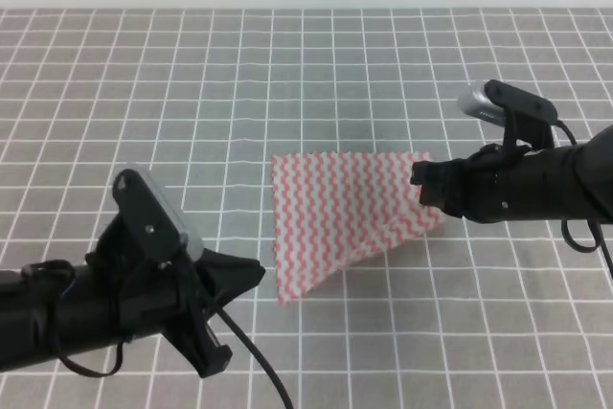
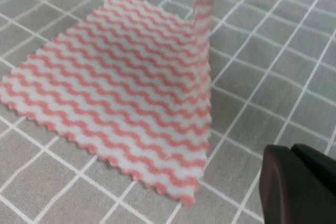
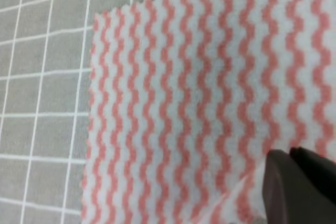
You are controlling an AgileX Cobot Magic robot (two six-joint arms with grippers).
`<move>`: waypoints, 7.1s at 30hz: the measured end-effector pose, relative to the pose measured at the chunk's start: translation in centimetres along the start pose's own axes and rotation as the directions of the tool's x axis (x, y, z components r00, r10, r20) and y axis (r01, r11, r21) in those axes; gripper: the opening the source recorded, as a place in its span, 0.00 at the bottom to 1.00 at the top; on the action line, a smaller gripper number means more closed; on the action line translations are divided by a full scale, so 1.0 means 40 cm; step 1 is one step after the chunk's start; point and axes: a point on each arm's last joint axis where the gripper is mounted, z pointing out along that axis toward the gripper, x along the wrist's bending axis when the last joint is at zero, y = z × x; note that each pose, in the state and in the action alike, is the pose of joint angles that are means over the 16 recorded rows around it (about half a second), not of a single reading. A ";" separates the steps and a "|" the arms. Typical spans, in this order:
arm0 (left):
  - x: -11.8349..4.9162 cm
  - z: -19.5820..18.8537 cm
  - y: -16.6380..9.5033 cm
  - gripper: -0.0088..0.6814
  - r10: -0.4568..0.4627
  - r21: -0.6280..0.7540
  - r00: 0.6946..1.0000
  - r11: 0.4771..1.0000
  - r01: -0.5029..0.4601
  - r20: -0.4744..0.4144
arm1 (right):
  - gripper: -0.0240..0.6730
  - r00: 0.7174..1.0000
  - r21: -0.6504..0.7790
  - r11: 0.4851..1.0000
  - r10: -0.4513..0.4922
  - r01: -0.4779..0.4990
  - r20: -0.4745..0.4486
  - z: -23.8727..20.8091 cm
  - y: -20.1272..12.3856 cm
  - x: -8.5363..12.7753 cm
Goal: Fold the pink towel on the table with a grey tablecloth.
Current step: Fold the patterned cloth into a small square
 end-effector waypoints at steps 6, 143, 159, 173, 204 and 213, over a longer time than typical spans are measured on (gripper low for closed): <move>0.002 0.016 -0.012 0.01 0.037 0.017 0.999 0.999 -0.037 0.025 | 0.01 1.000 -0.010 1.000 0.003 -0.003 0.000 0.009 0.011 0.002; 0.152 0.302 0.023 0.01 0.323 0.320 0.935 0.910 -0.264 -0.146 | 0.01 0.999 -0.053 0.998 -0.041 0.041 -0.001 0.036 0.053 0.012; 0.187 0.334 0.050 0.01 0.287 0.314 0.933 0.925 -0.212 -0.216 | 0.01 0.999 -0.038 0.999 0.014 -0.013 0.040 0.069 0.053 -0.036; 0.200 0.363 0.034 0.01 0.287 0.335 0.934 0.919 -0.206 -0.214 | 0.01 0.997 -0.029 0.999 0.039 -0.038 0.059 0.099 0.058 -0.059; 0.247 0.414 0.013 0.01 0.275 0.345 0.936 0.919 -0.189 -0.220 | 0.01 0.997 -0.017 0.998 0.059 -0.058 0.054 0.167 0.096 -0.079; 0.249 0.418 0.010 0.01 0.271 0.346 0.937 0.920 -0.186 -0.218 | 0.01 0.997 -0.009 0.998 0.059 -0.058 0.048 0.173 0.098 -0.078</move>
